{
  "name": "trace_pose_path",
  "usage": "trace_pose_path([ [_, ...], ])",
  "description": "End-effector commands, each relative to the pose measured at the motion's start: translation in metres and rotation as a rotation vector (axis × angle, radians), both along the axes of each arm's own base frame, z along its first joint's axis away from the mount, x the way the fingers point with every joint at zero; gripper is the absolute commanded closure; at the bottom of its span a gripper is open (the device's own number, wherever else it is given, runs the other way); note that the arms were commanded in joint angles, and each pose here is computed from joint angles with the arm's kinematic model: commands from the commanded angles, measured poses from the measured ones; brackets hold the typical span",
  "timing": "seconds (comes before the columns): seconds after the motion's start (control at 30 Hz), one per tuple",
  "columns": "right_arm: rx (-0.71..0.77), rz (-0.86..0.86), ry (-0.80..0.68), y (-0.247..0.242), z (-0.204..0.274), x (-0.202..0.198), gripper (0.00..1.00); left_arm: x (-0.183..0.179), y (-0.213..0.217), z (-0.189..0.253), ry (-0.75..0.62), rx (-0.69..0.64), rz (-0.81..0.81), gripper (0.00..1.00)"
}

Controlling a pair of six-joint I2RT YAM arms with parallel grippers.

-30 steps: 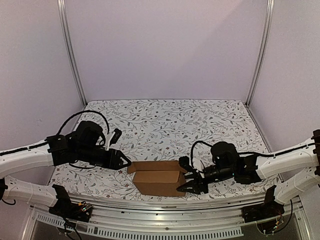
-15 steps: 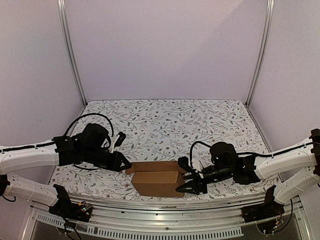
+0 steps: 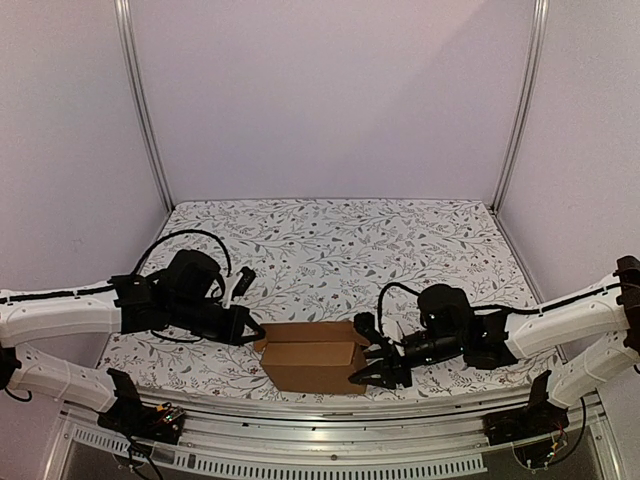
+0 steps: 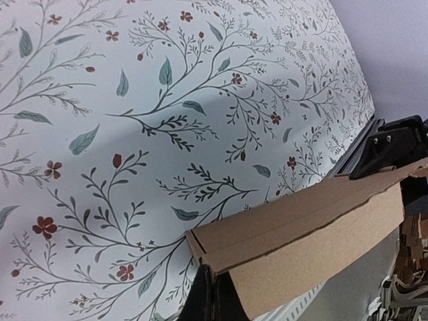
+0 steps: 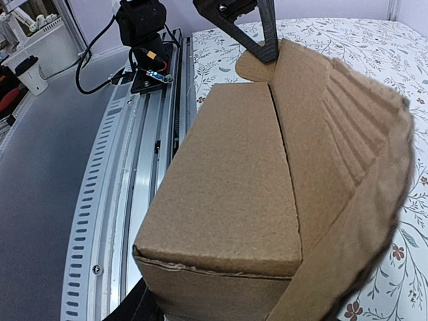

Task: Fold the paper box

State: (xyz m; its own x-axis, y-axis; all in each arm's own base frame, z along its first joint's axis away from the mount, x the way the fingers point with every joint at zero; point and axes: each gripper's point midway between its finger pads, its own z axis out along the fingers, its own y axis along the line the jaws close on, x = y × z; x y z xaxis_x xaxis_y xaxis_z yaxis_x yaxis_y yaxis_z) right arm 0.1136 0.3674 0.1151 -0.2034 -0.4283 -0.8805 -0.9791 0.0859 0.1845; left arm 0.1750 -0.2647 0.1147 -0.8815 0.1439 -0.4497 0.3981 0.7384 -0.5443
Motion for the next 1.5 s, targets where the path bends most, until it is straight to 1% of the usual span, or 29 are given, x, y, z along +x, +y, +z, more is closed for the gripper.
trace_pose_path([
  [0.0,0.021,-0.018,-0.006,0.003,0.006,0.005,0.77,-0.008,-0.002,-0.007,0.020,0.015,-0.022,1.00],
  [0.17,0.014,-0.037,-0.028,0.001,0.003,0.007,0.79,-0.003,-0.003,0.007,0.017,-0.006,0.012,1.00],
  [0.33,0.008,-0.052,-0.089,0.003,0.000,0.006,0.80,-0.003,-0.008,0.009,0.082,-0.054,0.066,1.00],
  [0.53,-0.002,-0.063,-0.120,0.006,-0.007,0.006,0.82,-0.006,-0.015,0.006,0.131,-0.081,0.090,1.00],
  [0.83,0.030,-0.137,-0.116,0.002,-0.009,0.015,0.82,-0.027,-0.027,-0.002,0.069,-0.025,0.041,1.00],
  [0.93,0.033,-0.151,-0.109,0.001,-0.011,0.015,0.81,-0.034,-0.025,-0.009,0.069,-0.004,0.037,1.00],
  [1.47,0.076,-0.254,-0.060,-0.005,-0.010,0.025,0.80,-0.057,-0.019,-0.020,0.034,0.000,0.045,1.00],
])
